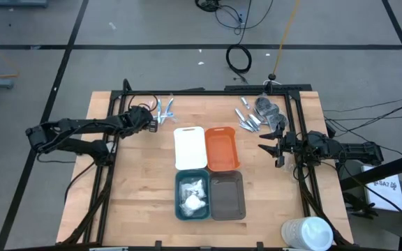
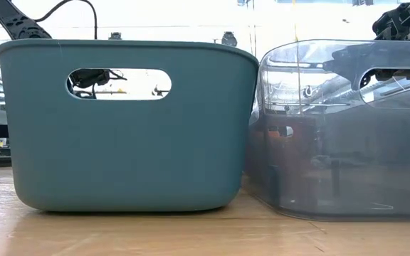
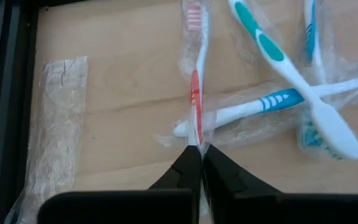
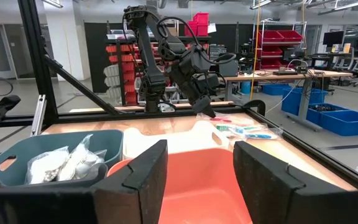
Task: Pick & Place Travel size toiletries
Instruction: Put the red toothbrush into the white bin, then put the green toothbrush into the white bin
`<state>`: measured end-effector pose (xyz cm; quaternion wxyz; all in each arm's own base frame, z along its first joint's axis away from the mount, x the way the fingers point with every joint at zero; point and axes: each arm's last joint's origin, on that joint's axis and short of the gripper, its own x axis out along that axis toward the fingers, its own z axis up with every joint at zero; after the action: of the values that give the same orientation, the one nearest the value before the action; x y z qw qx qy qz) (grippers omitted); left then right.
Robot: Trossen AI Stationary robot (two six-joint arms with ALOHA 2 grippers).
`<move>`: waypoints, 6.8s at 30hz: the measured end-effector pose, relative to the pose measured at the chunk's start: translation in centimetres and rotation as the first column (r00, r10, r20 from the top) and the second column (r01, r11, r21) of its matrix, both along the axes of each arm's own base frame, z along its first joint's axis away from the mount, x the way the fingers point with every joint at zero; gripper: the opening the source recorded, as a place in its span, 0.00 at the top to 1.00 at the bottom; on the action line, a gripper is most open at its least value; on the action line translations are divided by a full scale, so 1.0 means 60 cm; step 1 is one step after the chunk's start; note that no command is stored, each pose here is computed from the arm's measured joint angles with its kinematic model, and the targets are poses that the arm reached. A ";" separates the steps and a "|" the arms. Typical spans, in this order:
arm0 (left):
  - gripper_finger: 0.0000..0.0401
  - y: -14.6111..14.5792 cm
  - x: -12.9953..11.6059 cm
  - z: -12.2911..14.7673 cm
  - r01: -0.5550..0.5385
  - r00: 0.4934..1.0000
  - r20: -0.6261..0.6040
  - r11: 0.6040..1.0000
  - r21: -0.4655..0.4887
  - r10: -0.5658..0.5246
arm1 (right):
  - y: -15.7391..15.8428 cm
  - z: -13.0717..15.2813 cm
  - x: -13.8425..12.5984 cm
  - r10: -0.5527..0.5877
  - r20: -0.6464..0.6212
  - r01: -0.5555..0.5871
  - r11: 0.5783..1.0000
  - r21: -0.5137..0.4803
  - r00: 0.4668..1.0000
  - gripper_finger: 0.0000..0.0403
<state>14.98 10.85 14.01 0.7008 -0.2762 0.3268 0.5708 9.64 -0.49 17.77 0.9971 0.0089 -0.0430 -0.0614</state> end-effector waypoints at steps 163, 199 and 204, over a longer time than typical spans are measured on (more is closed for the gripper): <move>0.54 -0.102 -0.007 0.081 0.048 0.952 0.287 0.979 0.196 -0.105 | 0.000 0.000 0.000 0.000 0.000 0.000 1.000 0.000 1.000 0.57; 0.54 -0.007 0.080 -0.036 0.017 0.967 0.254 0.998 0.053 -0.029 | 0.000 0.000 0.000 0.000 0.000 0.000 1.000 0.000 1.000 0.57; 0.54 -0.007 0.079 -0.036 0.014 0.970 0.243 0.998 0.061 -0.029 | 0.000 0.000 0.000 0.000 0.000 0.000 1.000 0.000 1.000 0.57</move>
<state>19.75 10.42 11.85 0.7497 -0.3199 0.2241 0.5343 9.64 -0.49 17.77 0.9971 0.0088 -0.0431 -0.0614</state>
